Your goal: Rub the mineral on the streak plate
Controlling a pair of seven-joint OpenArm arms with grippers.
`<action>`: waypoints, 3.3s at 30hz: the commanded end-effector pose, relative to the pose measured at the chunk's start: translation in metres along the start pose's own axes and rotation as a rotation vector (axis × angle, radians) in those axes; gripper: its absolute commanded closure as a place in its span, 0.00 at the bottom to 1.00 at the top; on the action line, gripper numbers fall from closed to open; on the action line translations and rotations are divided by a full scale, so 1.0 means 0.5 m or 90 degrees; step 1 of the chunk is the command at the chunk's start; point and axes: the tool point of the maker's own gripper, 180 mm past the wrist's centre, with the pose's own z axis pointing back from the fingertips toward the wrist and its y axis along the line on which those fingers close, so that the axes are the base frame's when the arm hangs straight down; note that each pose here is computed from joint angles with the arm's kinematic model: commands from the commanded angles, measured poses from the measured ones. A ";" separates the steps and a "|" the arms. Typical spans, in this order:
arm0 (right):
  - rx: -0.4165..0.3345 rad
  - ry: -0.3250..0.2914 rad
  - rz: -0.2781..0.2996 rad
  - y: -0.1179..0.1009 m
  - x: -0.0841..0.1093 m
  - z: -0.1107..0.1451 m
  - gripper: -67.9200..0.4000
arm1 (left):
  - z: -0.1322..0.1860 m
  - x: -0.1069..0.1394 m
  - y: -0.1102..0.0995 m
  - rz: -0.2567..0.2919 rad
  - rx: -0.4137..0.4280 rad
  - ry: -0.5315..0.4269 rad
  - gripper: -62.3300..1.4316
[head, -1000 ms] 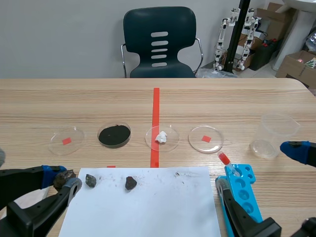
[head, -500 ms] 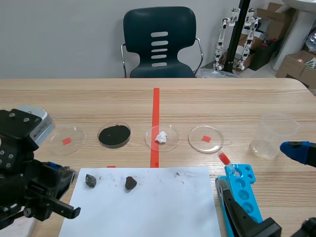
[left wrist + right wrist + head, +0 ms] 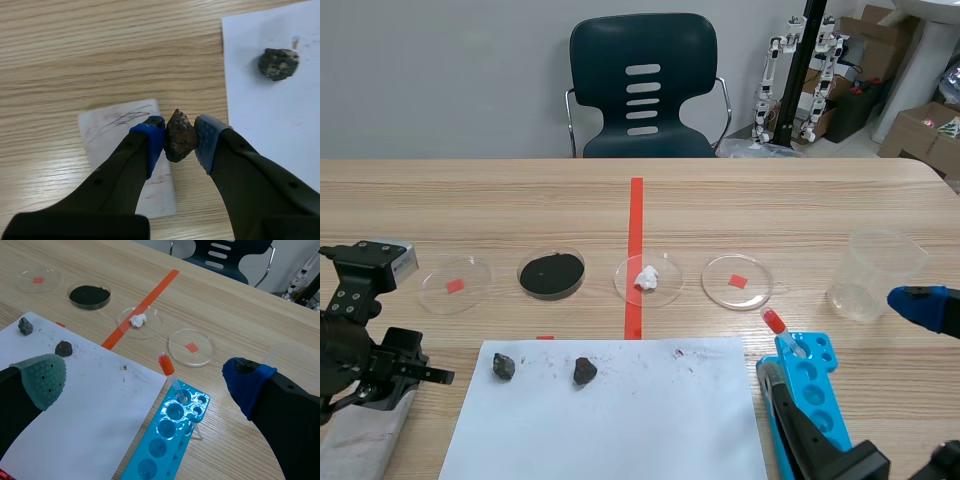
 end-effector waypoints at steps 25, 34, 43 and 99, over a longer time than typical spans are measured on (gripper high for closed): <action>0.001 -0.018 0.002 -0.003 0.013 -0.004 0.00 | -0.027 -0.019 0.070 0.045 0.007 0.103 0.86; 0.001 -0.018 0.002 -0.003 0.013 -0.004 0.00 | -0.038 -0.012 0.082 0.056 0.010 0.094 0.86; 0.001 -0.018 0.002 -0.003 0.013 -0.004 0.00 | -0.042 -0.018 0.078 0.051 0.003 0.100 0.86; 0.001 -0.018 0.002 -0.003 0.013 -0.004 0.00 | -0.041 -0.030 0.110 0.027 0.068 0.121 0.86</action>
